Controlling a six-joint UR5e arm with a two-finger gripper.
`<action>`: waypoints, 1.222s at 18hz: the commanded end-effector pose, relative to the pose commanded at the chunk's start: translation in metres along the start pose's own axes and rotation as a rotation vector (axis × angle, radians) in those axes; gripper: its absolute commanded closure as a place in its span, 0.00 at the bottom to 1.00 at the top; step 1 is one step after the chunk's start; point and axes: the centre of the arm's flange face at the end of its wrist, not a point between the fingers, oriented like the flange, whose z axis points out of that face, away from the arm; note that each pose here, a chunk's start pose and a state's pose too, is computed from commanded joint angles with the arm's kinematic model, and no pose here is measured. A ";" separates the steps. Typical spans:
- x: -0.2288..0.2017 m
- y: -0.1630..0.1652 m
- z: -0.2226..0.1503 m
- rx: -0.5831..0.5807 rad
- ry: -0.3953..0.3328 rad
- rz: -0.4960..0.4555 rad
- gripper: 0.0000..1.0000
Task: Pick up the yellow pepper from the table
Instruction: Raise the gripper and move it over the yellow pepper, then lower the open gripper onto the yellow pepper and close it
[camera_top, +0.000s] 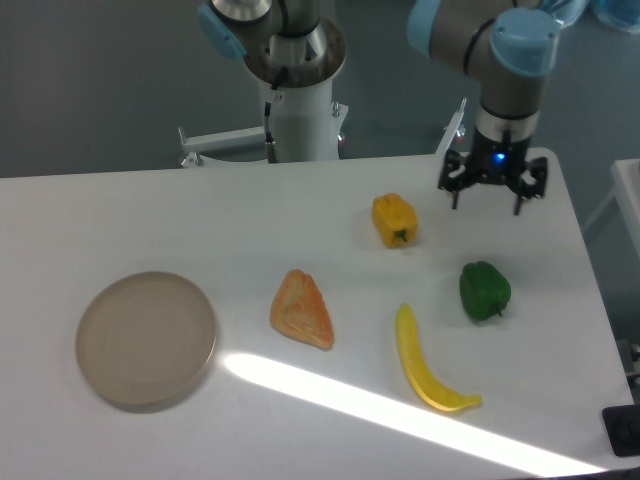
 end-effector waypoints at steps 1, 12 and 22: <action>0.007 0.006 0.005 0.001 0.008 -0.007 0.00; 0.046 0.035 0.043 0.008 0.046 -0.013 0.00; 0.056 0.029 0.063 0.030 0.022 -0.039 0.00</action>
